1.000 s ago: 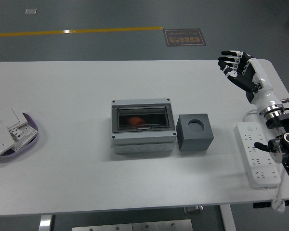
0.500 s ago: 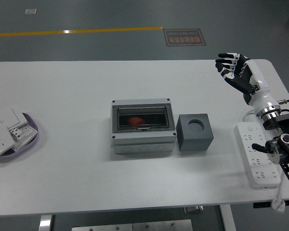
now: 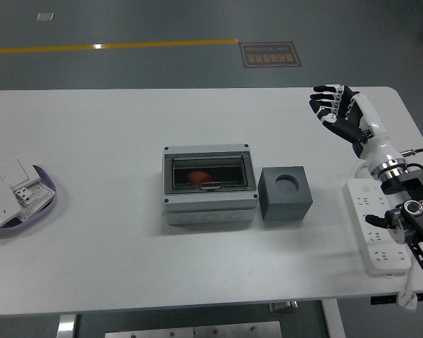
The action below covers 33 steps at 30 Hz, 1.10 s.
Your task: Pick up the cylinder from the cube,place it in the box,flap close box
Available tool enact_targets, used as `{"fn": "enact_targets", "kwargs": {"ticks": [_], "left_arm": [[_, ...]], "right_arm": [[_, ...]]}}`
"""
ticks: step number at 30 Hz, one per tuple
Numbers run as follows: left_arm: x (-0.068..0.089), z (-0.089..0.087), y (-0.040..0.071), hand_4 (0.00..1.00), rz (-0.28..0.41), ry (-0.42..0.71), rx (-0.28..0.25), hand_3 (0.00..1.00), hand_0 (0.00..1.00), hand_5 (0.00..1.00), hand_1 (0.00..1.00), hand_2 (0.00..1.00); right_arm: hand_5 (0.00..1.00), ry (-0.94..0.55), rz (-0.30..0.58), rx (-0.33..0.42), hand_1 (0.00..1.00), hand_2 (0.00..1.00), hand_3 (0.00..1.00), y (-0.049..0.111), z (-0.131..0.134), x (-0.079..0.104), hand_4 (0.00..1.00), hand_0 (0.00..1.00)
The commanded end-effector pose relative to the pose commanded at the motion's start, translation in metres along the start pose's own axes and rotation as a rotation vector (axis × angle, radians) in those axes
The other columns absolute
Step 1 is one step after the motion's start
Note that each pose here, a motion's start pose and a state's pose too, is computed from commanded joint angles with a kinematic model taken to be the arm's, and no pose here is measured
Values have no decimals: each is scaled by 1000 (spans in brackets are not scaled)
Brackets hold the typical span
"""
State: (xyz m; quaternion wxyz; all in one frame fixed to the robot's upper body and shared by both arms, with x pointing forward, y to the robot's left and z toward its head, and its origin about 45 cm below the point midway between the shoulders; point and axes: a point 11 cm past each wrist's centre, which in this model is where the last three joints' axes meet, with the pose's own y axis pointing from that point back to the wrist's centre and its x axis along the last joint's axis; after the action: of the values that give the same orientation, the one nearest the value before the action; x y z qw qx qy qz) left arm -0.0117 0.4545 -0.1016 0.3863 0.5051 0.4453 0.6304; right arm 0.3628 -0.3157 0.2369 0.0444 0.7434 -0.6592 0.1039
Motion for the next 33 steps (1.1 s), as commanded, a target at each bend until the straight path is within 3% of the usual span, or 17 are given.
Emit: {"fn": "enact_targets", "kwargs": {"ticks": [6,16,18,33], "left_arm": [[3,5,0,731,10,-2,-11,650,595,228,632,631],[3,-1,0,712,8,-36,9,644,595,225,632,627],[3,-1,0,718,10,-36,8,646,595,228,632,628],[7,2,0,718,17,-20,7,644,595,228,631,627]], "right_arm": [[310,-45,43,28,638,643,648,-1,-4,5,720,690],[313,-105,124,55,637,642,649,1,-5,18,716,685],[318,-111,135,59,614,634,646,1,-6,20,715,636],[320,-123,134,60,588,614,639,0,-6,16,705,596]]}}
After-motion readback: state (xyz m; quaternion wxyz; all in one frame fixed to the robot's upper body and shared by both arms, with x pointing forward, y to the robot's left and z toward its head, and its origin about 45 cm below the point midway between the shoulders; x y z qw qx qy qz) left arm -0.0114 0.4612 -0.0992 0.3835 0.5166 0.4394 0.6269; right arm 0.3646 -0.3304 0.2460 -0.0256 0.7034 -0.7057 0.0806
